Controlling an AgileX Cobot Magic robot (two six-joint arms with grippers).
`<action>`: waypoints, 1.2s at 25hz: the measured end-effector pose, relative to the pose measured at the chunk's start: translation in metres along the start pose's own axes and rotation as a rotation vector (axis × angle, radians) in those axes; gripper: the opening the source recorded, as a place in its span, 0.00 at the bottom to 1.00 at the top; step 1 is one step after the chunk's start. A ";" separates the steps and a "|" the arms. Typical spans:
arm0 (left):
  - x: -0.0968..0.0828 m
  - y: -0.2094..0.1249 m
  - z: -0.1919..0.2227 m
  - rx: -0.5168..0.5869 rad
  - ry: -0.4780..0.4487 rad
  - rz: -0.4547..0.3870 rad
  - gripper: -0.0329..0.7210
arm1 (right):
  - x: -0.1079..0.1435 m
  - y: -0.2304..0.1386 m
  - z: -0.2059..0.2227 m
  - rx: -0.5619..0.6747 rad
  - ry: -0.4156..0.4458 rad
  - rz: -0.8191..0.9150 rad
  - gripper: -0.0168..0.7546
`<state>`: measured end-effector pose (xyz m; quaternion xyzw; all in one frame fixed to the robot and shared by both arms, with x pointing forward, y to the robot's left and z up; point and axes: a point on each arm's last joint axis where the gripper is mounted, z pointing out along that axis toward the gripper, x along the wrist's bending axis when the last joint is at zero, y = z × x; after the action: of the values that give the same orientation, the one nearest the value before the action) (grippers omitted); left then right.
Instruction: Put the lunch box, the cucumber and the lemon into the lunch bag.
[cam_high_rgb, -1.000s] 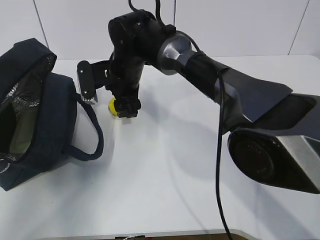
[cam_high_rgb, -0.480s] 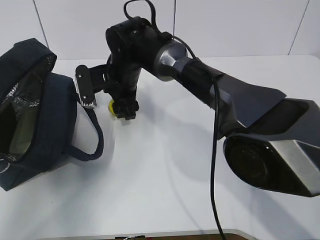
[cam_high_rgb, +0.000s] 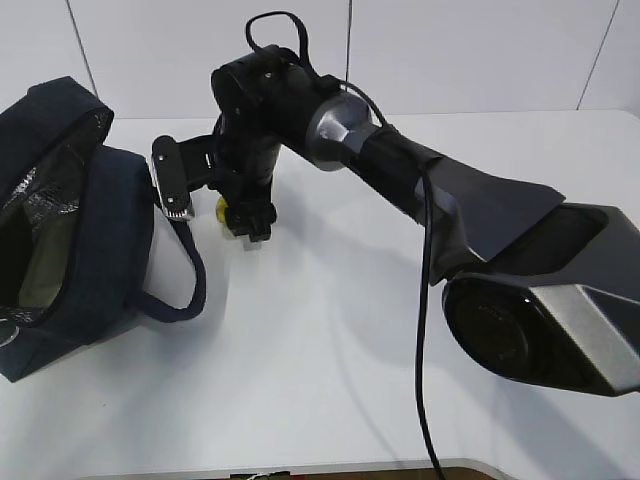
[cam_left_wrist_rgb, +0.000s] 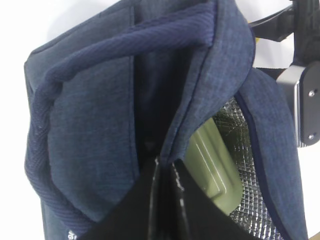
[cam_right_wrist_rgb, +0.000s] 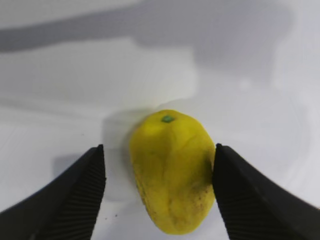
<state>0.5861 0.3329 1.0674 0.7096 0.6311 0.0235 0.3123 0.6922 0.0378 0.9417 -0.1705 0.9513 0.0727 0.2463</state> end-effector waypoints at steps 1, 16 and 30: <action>0.000 0.000 0.000 0.000 0.000 0.000 0.03 | 0.000 0.000 0.000 0.001 -0.002 -0.001 0.70; 0.000 0.000 0.000 0.002 -0.005 0.003 0.03 | -0.002 -0.001 -0.001 0.006 -0.021 -0.005 0.45; -0.001 0.000 0.000 0.002 -0.007 0.003 0.03 | -0.005 -0.002 -0.004 0.024 -0.038 0.019 0.41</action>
<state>0.5858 0.3323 1.0676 0.7111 0.6288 0.0209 0.3138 0.6954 0.0364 0.9476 -0.1572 0.9488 0.0668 0.2657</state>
